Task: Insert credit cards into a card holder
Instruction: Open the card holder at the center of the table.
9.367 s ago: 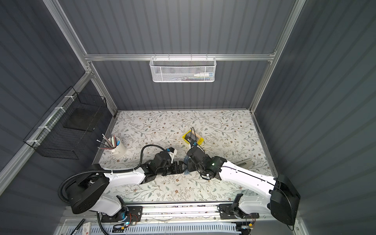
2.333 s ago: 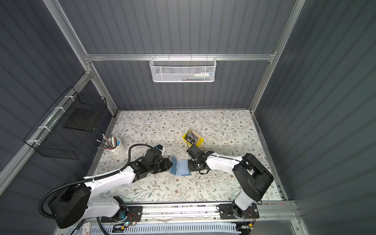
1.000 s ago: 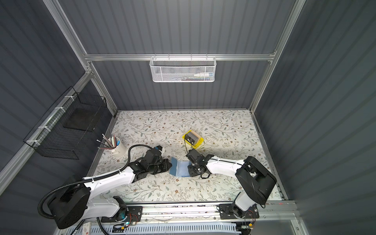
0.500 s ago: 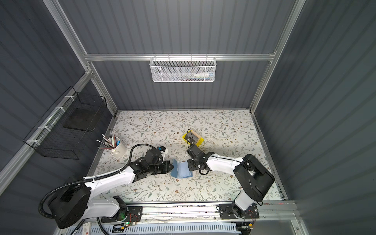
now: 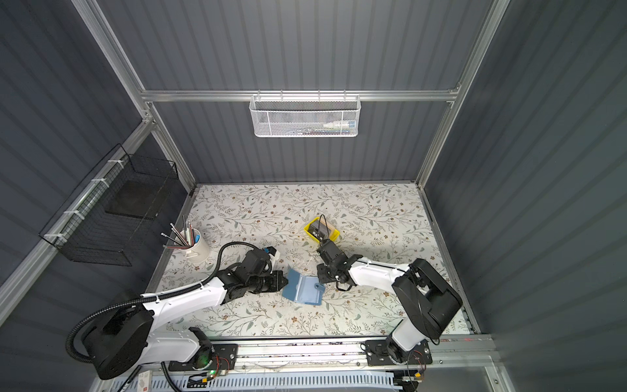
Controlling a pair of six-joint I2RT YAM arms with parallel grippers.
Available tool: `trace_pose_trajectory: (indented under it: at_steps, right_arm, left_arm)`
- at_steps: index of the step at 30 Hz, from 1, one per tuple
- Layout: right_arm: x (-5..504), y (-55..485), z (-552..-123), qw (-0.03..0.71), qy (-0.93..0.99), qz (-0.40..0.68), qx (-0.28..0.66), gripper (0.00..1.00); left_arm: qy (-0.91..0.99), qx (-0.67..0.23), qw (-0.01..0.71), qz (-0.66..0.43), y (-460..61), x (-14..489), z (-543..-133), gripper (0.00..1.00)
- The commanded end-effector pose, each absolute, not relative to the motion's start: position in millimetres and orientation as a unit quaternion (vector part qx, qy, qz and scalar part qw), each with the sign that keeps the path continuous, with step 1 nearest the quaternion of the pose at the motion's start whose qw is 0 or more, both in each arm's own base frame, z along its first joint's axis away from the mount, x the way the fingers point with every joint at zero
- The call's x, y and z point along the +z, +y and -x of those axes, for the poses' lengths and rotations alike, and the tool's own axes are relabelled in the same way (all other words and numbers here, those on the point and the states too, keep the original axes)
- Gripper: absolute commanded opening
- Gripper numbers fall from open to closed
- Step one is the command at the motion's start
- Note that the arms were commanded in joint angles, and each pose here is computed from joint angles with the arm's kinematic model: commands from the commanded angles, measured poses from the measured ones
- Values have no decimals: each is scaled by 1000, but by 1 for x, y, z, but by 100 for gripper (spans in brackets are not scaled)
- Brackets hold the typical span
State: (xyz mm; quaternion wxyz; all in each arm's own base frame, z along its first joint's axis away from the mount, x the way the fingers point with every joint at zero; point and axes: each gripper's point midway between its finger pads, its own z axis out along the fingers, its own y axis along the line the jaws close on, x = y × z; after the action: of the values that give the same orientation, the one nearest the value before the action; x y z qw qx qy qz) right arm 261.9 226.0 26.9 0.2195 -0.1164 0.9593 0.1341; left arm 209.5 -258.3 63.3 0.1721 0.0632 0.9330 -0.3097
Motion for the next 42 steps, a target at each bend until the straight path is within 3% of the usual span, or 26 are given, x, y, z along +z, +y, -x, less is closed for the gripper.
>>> trace_pose_trajectory:
  at_steps: [1, 7, 10, 13, 20, 26, 30, 42]
  right_arm:
    - [35, 222, -254, 224, 957, 114, 145, 41]
    - [64, 230, -240, 248, 944, 116, 182, 46]
    - [73, 239, -234, 250, 942, 118, 190, 56]
    - [70, 243, -233, 244, 949, 122, 157, 66]
    - [43, 252, -236, 212, 962, 131, 110, 76]
    - [32, 242, -244, 210, 967, 129, 56, 76]
    - [33, 224, -250, 222, 969, 109, 22, 71]
    - [23, 177, -236, 199, 978, 66, 10, 65]
  left_arm:
    - [938, -298, 174, -33, -254, 65, -212, 0]
    - [929, -322, 184, 9, -256, 73, -218, 0]
    - [927, -321, 190, 21, -254, 74, -219, 0]
    - [924, -329, 190, 34, -254, 74, -219, 0]
    - [921, -334, 193, 47, -251, 72, -218, 0]
    - [921, -333, 195, 45, -250, 71, -217, 0]
    - [923, -330, 194, 41, -250, 70, -217, 0]
    - [929, -308, 201, 43, -244, 63, -220, 0]
